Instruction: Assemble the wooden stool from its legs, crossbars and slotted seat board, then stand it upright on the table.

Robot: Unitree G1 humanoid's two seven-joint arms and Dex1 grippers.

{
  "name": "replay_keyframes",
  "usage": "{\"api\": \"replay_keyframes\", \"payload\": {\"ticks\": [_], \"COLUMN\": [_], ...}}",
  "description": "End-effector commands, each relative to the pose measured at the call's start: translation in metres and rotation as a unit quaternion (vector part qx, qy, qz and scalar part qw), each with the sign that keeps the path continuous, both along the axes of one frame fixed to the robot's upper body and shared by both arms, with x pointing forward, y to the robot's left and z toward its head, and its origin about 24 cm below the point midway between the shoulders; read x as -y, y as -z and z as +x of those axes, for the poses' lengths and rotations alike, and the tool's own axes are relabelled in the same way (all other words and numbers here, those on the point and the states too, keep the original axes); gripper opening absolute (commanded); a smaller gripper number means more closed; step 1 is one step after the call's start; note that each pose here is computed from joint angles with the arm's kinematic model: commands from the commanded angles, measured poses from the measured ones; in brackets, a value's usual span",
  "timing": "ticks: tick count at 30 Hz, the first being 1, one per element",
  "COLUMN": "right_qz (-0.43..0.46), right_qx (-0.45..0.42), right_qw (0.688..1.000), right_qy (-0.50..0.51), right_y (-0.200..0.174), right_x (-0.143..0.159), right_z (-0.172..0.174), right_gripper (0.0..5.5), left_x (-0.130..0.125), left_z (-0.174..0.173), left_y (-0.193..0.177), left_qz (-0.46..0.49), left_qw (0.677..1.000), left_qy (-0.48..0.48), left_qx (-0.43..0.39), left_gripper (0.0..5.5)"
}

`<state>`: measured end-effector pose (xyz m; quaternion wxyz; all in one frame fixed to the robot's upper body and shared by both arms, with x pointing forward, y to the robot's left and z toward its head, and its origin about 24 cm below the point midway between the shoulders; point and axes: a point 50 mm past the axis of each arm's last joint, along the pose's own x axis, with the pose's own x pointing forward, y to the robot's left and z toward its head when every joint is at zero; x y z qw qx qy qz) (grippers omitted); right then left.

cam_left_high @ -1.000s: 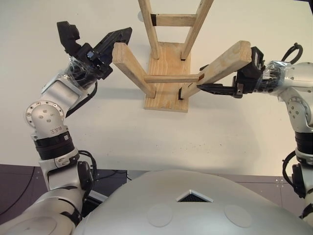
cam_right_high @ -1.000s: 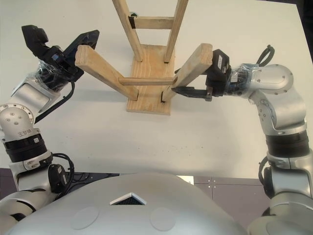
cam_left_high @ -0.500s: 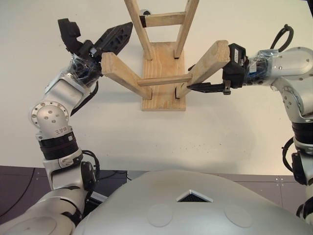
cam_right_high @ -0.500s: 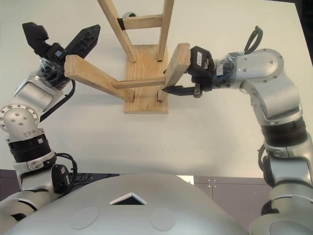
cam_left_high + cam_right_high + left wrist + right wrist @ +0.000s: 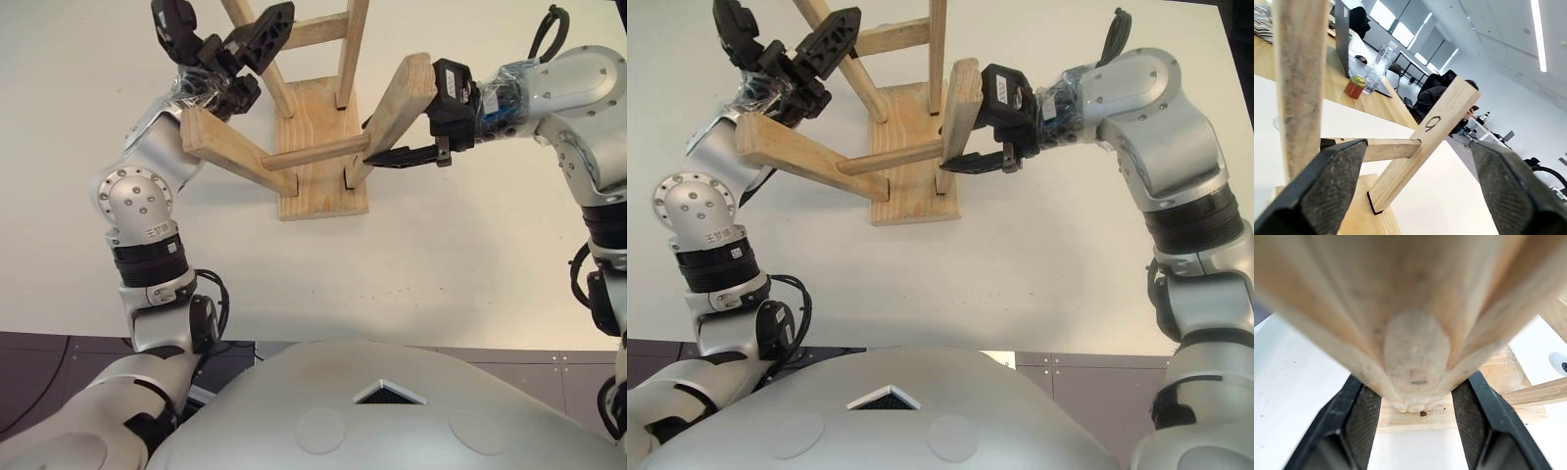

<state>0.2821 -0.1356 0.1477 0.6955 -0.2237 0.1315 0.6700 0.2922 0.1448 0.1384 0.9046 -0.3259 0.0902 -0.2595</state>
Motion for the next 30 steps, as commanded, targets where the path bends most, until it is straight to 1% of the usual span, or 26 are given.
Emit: {"api": "replay_keyframes", "payload": {"ticks": [1,2,4,5,6,8,9,12,14,15,16,18,20,22,23,24,26,28,29,30], "right_qz": [-0.291,-0.252,-0.153,-0.122,-0.111,-0.106,-0.102,-0.082,-0.073,-0.071,-0.068,-0.066,-0.065,-0.063,-0.062,-0.061,-0.058,-0.057,-0.057,-0.058], "right_qx": [-0.213,-0.213,-0.198,-0.19,-0.174,-0.155,-0.148,-0.134,-0.129,-0.127,-0.126,-0.124,-0.124,-0.123,-0.122,-0.122,-0.122,-0.122,-0.123,-0.123], "right_qw": [0.921,0.931,0.954,0.96,0.965,0.968,0.968,0.969,0.969,0.969,0.969,0.969,0.968,0.968,0.968,0.968,0.968,0.968,0.968,0.968], "right_qy": [0.147,0.158,0.164,0.164,0.162,0.167,0.173,0.191,0.196,0.198,0.2,0.203,0.206,0.209,0.21,0.212,0.213,0.212,0.213,0.213], "right_y": [0.151,0.15,0.143,0.139,0.138,0.137,0.136,0.131,0.128,0.127,0.126,0.125,0.126,0.126,0.126,0.127,0.128,0.129,0.13,0.131], "right_x": [0.059,0.056,0.047,0.043,0.043,0.042,0.042,0.04,0.038,0.037,0.037,0.036,0.035,0.034,0.033,0.032,0.029,0.027,0.027,0.026], "right_z": [-0.049,-0.05,-0.053,-0.055,-0.058,-0.063,-0.063,-0.058,-0.056,-0.055,-0.053,-0.051,-0.049,-0.047,-0.046,-0.046,-0.046,-0.047,-0.047,-0.048], "right_gripper": [2.02,2.02,2.02,2.02,2.02,2.02,2.02,2.02,2.02,2.02,2.02,2.02,2.02,2.02,2.02,2.02,2.02,2.02,2.02,2.02], "left_x": [0.042,0.032,0.004,-0.007,-0.022,-0.042,-0.049,-0.058,-0.059,-0.054,-0.044,-0.022,0.002,0.02,0.026,0.032,0.042,0.048,0.051,0.054], "left_z": [0.01,0.009,0.006,0.004,0.003,0.001,0.0,-0.004,-0.004,-0.005,-0.006,-0.011,-0.018,-0.022,-0.021,-0.02,-0.011,-0.005,-0.002,-0.001], "left_y": [-0.002,-0.005,-0.016,-0.022,-0.033,-0.056,-0.067,-0.095,-0.117,-0.13,-0.145,-0.16,-0.158,-0.138,-0.125,-0.114,-0.085,-0.063,-0.053,-0.043], "left_qz": [0.057,0.059,0.058,0.061,0.068,0.083,0.089,0.113,0.139,0.149,0.164,0.211,0.28,0.361,0.395,0.424,0.497,0.548,0.564,0.57], "left_qw": [0.996,0.996,0.996,0.995,0.994,0.989,0.986,0.974,0.96,0.95,0.934,0.899,0.845,0.777,0.748,0.724,0.676,0.635,0.621,0.612], "left_qy": [0.069,0.07,0.07,0.07,0.071,0.083,0.094,0.134,0.167,0.19,0.224,0.291,0.38,0.462,0.488,0.505,0.509,0.511,0.51,0.517], "left_qx": [-0.013,-0.002,0.024,0.035,0.054,0.088,0.105,0.145,0.176,0.198,0.223,0.25,0.252,0.229,0.214,0.202,0.191,0.189,0.189,0.183], "left_gripper": [3.83,3.83,3.83,3.83,3.83,3.83,3.83,3.83,3.83,3.83,3.83,3.83,3.83,3.83,3.83,3.83,3.52,3.13,3.03,2.82]}}
